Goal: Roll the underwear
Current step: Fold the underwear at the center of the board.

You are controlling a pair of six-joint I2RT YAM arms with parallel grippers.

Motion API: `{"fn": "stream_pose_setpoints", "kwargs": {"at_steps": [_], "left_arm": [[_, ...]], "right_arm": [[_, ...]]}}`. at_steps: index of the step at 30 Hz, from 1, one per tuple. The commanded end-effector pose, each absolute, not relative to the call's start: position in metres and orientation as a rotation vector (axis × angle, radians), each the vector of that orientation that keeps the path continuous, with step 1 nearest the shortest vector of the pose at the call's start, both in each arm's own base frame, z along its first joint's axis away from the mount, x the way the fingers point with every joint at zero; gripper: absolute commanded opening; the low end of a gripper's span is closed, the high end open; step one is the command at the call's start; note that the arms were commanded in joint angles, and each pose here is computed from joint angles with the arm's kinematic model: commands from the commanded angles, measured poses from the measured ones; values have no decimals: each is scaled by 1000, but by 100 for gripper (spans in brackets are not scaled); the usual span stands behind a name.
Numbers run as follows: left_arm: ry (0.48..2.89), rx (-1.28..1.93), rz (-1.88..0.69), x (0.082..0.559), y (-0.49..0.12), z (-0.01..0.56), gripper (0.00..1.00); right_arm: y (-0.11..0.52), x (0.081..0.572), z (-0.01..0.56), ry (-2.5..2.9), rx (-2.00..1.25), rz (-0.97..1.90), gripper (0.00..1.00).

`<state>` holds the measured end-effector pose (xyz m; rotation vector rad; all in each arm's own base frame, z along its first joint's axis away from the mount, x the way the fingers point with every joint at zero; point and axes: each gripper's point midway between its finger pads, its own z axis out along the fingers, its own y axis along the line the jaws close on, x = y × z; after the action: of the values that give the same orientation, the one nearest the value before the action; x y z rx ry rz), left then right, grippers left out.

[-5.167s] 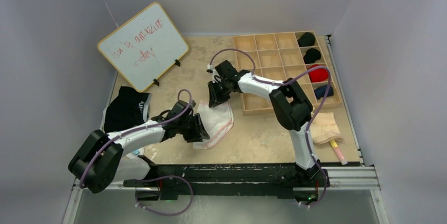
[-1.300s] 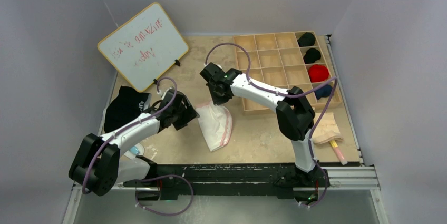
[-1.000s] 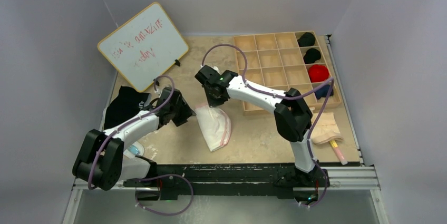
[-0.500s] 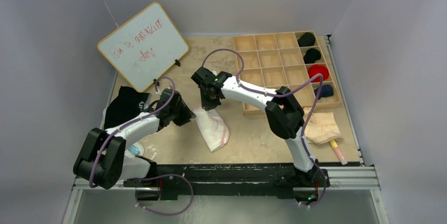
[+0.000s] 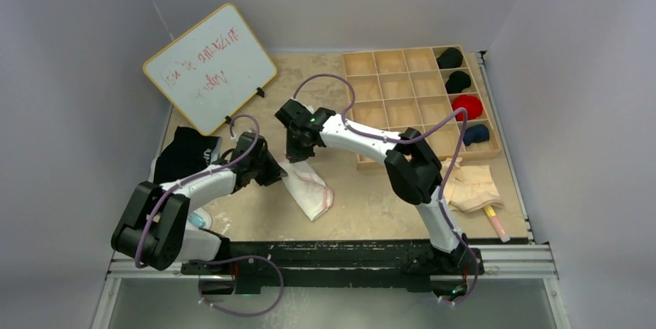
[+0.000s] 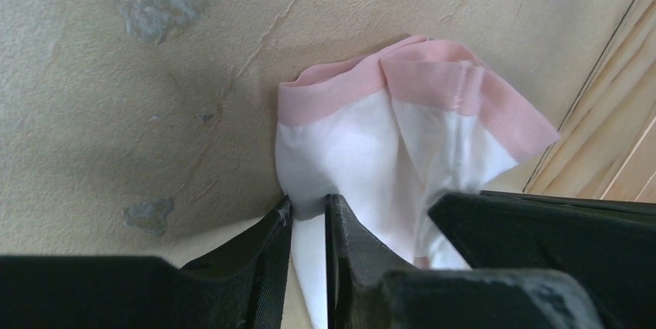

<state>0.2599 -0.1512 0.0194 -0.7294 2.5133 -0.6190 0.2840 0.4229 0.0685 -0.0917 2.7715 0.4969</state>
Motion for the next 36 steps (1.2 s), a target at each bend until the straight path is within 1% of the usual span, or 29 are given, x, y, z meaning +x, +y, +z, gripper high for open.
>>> {"fn": "stream_pose_setpoints", "kwargs": {"at_steps": [1,12,16,20,29,31,32,33,34,36], "left_arm": [[2487,-704,-643,266,-152,20,19],[2467,-726,-668,265,-153,23,15],[2464,-731,-653,263,-150,24,15],[2466,-739,-624,260,-145,24,15],[2443,-840,-493,245,-121,28,40],[2417,-865,-453,242,-112,33,49],[2406,-873,-438,240,-109,35,55],[2394,-878,-432,239,-106,38,66],[2380,-889,-416,238,-103,41,73],[2350,-904,-402,237,-97,47,74]], "right_arm": [[441,282,77,2751,-60,562,0],[454,274,74,2762,-72,630,0],[453,274,66,2771,-61,617,0],[450,261,52,2843,-44,624,0],[454,257,43,2859,-69,661,0],[455,256,42,2859,-74,668,0],[455,257,42,2857,-81,668,0],[455,256,42,2858,-86,668,0],[455,256,42,2857,-89,669,0],[454,256,44,2851,-98,675,0]]}}
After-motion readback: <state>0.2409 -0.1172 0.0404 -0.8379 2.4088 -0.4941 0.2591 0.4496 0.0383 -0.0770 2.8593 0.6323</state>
